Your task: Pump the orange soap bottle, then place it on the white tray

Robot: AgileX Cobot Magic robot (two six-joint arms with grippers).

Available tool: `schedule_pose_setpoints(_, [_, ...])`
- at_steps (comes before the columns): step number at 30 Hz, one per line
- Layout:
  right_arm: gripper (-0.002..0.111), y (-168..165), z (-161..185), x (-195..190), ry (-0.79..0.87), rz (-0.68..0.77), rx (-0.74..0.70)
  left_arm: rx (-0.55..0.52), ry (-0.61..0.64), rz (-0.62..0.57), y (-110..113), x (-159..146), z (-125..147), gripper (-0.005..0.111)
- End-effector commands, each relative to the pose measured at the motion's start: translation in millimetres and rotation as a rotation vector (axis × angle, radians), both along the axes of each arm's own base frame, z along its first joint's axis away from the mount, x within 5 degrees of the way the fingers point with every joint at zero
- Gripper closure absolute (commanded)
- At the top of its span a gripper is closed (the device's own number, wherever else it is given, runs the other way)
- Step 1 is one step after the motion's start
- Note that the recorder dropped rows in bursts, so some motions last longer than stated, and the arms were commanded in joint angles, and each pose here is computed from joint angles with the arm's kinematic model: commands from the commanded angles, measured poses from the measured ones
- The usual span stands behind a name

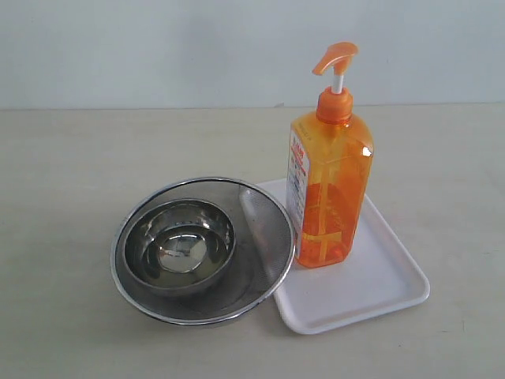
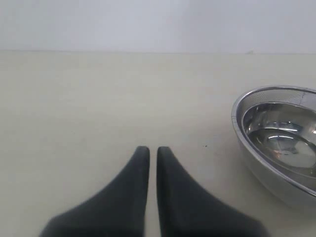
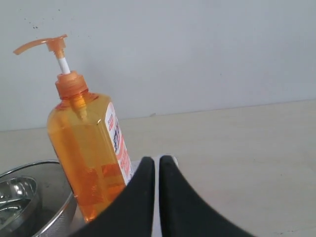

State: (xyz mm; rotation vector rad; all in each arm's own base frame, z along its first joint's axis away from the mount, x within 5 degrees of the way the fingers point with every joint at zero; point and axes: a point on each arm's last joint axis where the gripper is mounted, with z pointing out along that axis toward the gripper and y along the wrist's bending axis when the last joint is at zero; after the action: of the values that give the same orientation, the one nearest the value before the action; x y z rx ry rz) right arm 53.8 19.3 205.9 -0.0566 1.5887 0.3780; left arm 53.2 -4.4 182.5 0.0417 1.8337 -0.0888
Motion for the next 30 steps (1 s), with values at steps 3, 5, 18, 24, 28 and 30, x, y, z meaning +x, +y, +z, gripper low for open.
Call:
schedule_pose_setpoints(3, [0.108,-7.6,4.9,1.3,-0.062,-0.087,0.027,-0.002,-0.008,0.002,0.1,0.1,0.0,0.102])
schedule_pose_setpoints(5, [0.108,-7.6,3.3,1.3,-0.060,-0.088,-0.038,-0.002,-0.008,0.002,0.1,0.1,0.0,0.102])
schedule_pose_setpoints(18, [0.108,-17.0,-24.1,-0.4,0.218,-0.163,-0.220,-0.002,-0.008,0.002,0.1,0.1,0.0,0.102])
schedule_pose_setpoints(24, [0.108,-17.1,-25.1,-0.6,0.230,-0.163,-0.218,-0.002,-0.008,0.002,0.1,0.1,0.0,0.102])
schedule_pose_setpoints(28, [0.108,-17.1,-25.1,-0.6,0.230,-0.163,-0.218,-0.002,-0.008,0.002,0.1,0.1,0.0,0.102])
schedule_pose_setpoints(30, [0.108,-17.1,-25.1,-0.6,0.230,-0.163,-0.218,-0.002,-0.008,0.002,0.1,0.1,0.0,0.102])
